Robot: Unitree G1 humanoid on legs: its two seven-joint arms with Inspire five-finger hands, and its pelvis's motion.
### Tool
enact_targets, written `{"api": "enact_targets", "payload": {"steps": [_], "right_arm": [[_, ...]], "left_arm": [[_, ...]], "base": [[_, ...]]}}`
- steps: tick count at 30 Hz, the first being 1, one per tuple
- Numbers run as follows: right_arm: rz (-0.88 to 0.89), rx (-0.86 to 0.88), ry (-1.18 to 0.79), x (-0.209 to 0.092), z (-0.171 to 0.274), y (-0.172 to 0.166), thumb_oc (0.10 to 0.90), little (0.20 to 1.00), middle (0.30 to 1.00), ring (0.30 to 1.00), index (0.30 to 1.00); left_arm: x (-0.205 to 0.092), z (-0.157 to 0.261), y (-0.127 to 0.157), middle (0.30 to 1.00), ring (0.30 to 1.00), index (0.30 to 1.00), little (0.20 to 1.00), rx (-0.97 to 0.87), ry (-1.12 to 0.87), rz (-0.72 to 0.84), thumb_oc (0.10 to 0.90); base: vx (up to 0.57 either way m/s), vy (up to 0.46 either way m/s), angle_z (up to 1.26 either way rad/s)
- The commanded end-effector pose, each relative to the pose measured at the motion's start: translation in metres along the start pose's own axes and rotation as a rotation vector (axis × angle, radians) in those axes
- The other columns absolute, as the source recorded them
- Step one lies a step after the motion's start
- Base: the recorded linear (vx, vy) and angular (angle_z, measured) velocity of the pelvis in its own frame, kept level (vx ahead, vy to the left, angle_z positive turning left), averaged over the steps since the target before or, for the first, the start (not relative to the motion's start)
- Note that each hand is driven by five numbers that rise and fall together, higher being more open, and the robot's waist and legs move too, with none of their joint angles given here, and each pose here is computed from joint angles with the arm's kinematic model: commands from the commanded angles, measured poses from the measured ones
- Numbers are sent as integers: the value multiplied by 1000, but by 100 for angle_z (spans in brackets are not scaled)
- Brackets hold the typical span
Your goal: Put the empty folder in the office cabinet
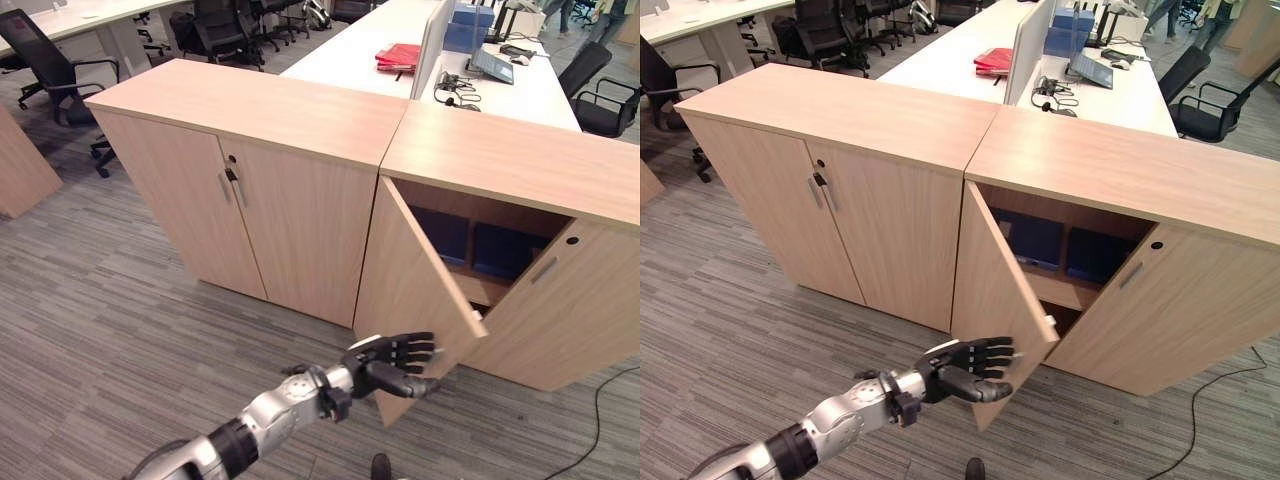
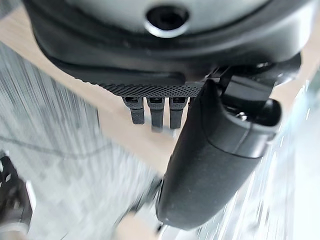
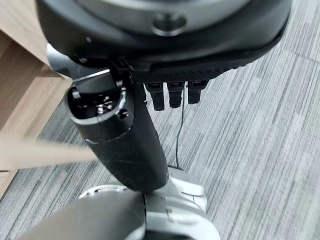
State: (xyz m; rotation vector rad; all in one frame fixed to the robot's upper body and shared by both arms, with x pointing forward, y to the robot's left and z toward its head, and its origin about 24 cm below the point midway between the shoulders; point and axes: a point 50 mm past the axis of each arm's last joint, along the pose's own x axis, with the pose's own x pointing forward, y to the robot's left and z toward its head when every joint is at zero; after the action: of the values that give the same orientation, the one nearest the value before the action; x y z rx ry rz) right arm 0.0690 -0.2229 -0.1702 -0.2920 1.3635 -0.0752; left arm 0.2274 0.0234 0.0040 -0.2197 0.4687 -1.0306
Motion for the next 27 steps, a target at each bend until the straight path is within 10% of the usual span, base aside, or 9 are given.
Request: {"api": "enact_targets", "payload": {"steps": [1,10,15,23,27], "right_arm": [[11,-50,16,0,0,0,800,900,900,900,900],[-9,-30,26,0,0,3,800,900,900,900,900],[-33,45,41,0,-5,1,800,900,900,900,900],[-41,169,74,-1,-16,-7,800,900,900,900,900],[-47,231,42,-1,-15,-13,800,900,900,900,900]], "left_arm": [[32,69,-72,900,900,900,900,81,-277,-373,800],[38,99,-80,900,900,900,900,268,-391,-316,800],[26,81,-20,900,900,900,900,287,-365,4,800],[-69,-58,67,900,900,900,900,-127,-99,591,800],[-119,-98,90,900,900,900,900,-35,83,844,800]], "base": [[-6,0,-8],[-12,-12,-9],[-14,-39,-7],[15,-32,-7],[17,-55,6]]}}
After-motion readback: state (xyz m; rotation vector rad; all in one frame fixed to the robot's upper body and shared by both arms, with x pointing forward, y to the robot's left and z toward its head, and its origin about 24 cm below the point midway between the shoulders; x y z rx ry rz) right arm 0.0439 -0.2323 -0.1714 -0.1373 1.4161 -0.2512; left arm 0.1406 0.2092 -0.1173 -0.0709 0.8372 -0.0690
